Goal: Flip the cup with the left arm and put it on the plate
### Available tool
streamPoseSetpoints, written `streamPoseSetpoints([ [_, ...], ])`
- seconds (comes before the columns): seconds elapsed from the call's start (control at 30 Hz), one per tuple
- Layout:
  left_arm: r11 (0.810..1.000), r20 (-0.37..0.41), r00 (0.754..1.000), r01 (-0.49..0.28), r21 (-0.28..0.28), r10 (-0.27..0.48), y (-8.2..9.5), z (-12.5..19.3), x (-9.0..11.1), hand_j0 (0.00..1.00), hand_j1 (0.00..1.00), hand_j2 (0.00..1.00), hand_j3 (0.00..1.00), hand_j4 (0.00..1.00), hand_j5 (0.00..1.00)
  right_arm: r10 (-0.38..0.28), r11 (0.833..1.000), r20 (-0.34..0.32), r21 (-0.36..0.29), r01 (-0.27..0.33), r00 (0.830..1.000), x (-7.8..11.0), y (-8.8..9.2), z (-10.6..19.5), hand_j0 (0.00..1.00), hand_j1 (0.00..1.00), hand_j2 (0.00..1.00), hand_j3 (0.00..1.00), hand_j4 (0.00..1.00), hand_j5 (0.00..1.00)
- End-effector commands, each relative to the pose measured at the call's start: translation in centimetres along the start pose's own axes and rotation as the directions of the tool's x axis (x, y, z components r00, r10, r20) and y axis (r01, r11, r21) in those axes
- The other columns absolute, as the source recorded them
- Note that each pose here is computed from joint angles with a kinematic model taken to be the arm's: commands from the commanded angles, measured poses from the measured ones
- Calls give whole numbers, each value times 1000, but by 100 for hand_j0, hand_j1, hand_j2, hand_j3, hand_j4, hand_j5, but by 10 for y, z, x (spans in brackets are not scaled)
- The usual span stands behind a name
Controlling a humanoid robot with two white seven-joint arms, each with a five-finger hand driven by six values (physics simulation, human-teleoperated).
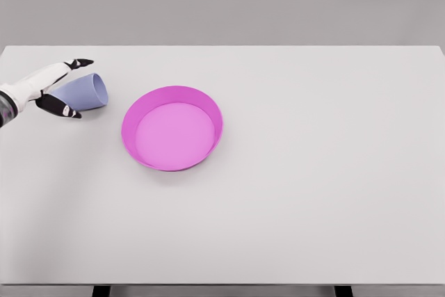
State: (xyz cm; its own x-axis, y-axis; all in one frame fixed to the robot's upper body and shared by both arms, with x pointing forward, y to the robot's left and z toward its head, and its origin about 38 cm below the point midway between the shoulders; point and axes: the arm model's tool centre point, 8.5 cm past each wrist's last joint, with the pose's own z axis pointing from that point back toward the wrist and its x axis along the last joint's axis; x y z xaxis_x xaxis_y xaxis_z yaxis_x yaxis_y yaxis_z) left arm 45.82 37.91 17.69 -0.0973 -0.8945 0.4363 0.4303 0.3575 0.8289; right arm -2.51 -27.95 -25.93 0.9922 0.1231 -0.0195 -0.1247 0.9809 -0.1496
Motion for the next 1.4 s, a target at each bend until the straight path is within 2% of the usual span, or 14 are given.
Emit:
streamPoseSetpoints([
  [0.0, 1000, -18, 1000, -7, -1, 7, -1, 0, -7, 100, 100, 100, 100, 100, 100, 0, 1000, 0, -1, 0, 1000, 0, 0, 0, 100, 100, 100, 100, 100, 100],
  [0.13, 1000, -45, 999, -20, 4, 20, 0, -3, -15, 100, 100, 100, 100, 100, 100, 0, 1000, 0, 0, 0, 1000, 0, 0, 0, 100, 100, 100, 100, 100, 100],
  [0.23, 1000, -25, 1000, -13, -4, 13, -10, -13, -4, 100, 100, 100, 100, 100, 100, 0, 1000, 0, 0, 0, 1000, 0, 0, 0, 100, 100, 100, 100, 100, 100],
  [0.4, 1000, -29, 1000, 11, -14, -12, -4, -22, 1, 100, 100, 100, 100, 100, 100, 0, 1000, 0, -1, 0, 1000, 0, 0, 0, 100, 100, 100, 100, 100, 100],
  [0.6, 999, -28, 1000, -5, -42, 3, -20, -33, 4, 100, 100, 100, 100, 100, 100, 0, 1000, 0, 0, 0, 1000, 0, 0, 0, 100, 100, 100, 100, 100, 100],
  [0.7, 999, -65, 998, -23, -45, 20, -22, -34, -2, 100, 100, 100, 100, 100, 100, 0, 1000, 0, 0, 0, 1000, 0, 0, 0, 100, 100, 100, 100, 100, 100],
  [0.77, 998, -85, 996, -34, -45, 30, -22, -34, -5, 82, 82, 82, 82, 82, 82, 0, 1000, 0, -1, 0, 1000, 0, 0, 0, 100, 100, 100, 100, 100, 100],
  [0.8, 998, -81, 996, -41, -45, 37, -22, -33, -4, 66, 66, 66, 66, 66, 66, 1, 1000, 0, 0, -1, 1000, 0, 0, 0, 100, 100, 100, 100, 100, 100],
  [0.83, 998, -79, 996, -42, -43, 38, -22, -33, -4, 55, 55, 55, 55, 55, 55, 0, 1000, 0, -1, 0, 1000, 0, 0, 0, 100, 100, 100, 100, 100, 100],
  [1.03, 997, -76, 996, -53, -47, 49, -23, -33, -4, 51, 51, 51, 51, 51, 51, 0, 1000, 0, -1, 0, 1000, 0, 0, 0, 100, 100, 100, 100, 100, 100],
  [1.13, 992, -41, 992, -118, -46, 116, -21, -30, -1, 48, 48, 48, 48, 48, 48, 0, 1000, 0, -1, 0, 1000, 0, 0, 0, 100, 100, 100, 100, 100, 100],
  [1.2, 993, 53, 992, -112, -39, 114, -15, -28, 17, 48, 48, 48, 48, 48, 48, 0, 1000, 0, -1, 0, 1000, 0, 0, 0, 100, 100, 100, 100, 100, 100],
  [1.27, 995, 117, 989, -93, -28, 95, -7, -22, 22, 48, 48, 48, 48, 48, 48, 0, 1000, 0, 0, 0, 1000, 0, 0, 0, 100, 100, 100, 100, 100, 100],
  [1.37, 993, 225, 967, -114, -20, 116, 5, -11, 36, 48, 48, 48, 48, 48, 48, 1, 1000, 0, 0, -1, 1000, 0, 0, 0, 100, 100, 100, 100, 100, 100],
])
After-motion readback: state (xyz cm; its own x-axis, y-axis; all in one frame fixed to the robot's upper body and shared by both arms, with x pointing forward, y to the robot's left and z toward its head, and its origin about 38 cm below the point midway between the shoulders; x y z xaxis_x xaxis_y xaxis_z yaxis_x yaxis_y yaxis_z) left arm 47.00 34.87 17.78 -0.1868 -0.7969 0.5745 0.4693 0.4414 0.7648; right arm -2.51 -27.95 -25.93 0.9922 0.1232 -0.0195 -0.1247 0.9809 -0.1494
